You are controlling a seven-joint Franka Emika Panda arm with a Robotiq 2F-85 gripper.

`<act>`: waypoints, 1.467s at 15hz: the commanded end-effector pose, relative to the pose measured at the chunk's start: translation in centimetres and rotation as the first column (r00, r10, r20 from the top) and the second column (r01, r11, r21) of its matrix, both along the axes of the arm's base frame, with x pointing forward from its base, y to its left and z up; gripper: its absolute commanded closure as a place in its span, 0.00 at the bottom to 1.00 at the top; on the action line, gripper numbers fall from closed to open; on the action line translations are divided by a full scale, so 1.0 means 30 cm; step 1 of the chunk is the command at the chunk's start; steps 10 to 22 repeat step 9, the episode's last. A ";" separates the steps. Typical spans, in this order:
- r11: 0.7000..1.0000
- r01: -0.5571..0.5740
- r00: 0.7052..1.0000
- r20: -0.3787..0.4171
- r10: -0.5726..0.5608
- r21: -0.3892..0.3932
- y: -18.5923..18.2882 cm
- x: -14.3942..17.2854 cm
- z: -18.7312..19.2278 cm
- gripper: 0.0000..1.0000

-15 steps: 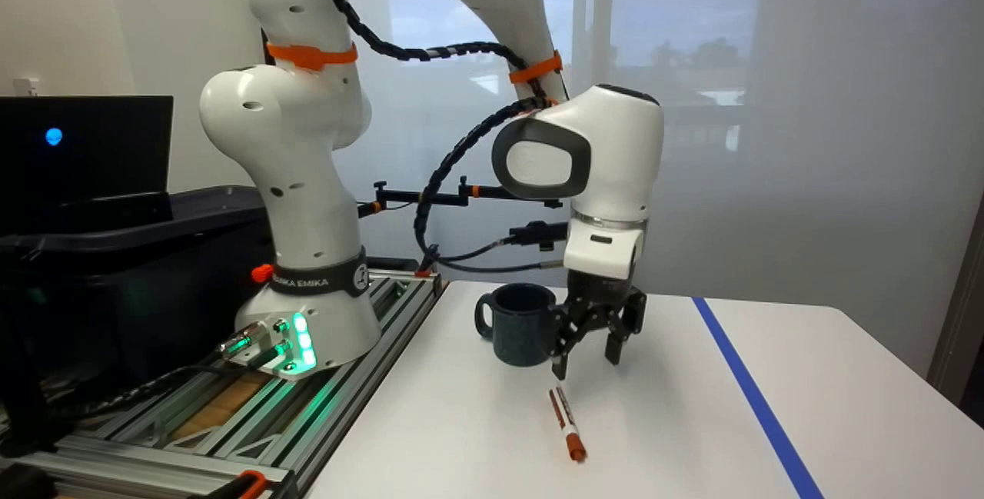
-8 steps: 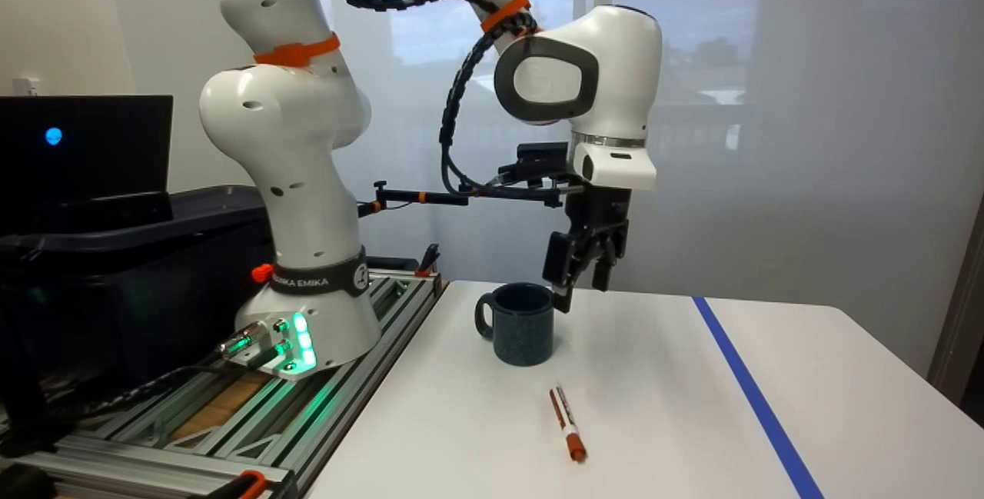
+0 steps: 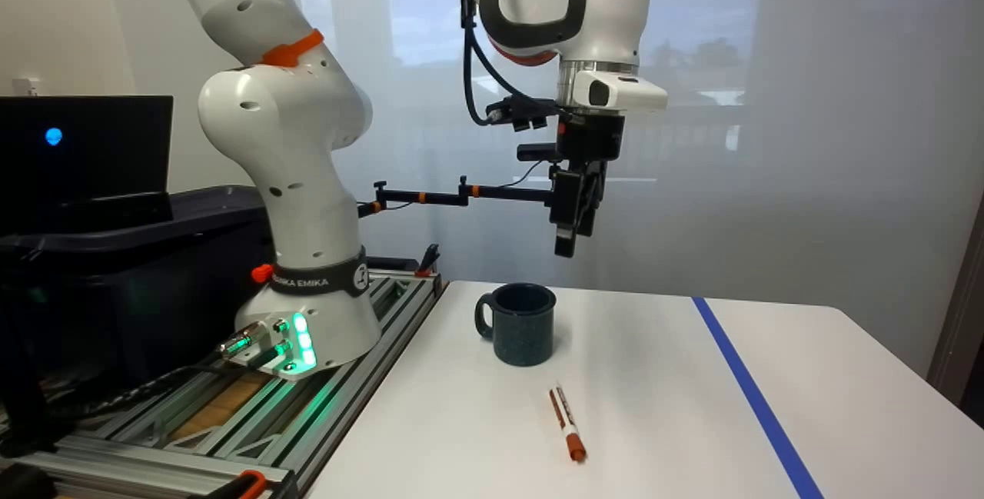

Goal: Remove the marker from the cup and put it on the table

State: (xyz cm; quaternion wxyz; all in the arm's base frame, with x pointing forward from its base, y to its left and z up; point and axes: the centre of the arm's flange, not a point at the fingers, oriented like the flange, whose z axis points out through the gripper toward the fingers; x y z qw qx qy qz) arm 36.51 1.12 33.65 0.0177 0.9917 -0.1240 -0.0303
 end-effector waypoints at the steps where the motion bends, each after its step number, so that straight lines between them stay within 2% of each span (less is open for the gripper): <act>1: 1.000 -0.004 1.000 0.001 0.004 0.000 0.000 0.000 0.002 0.00; 22: 1.000 -0.011 1.000 0.000 0.011 0.000 0.001 -0.001 0.000 0.00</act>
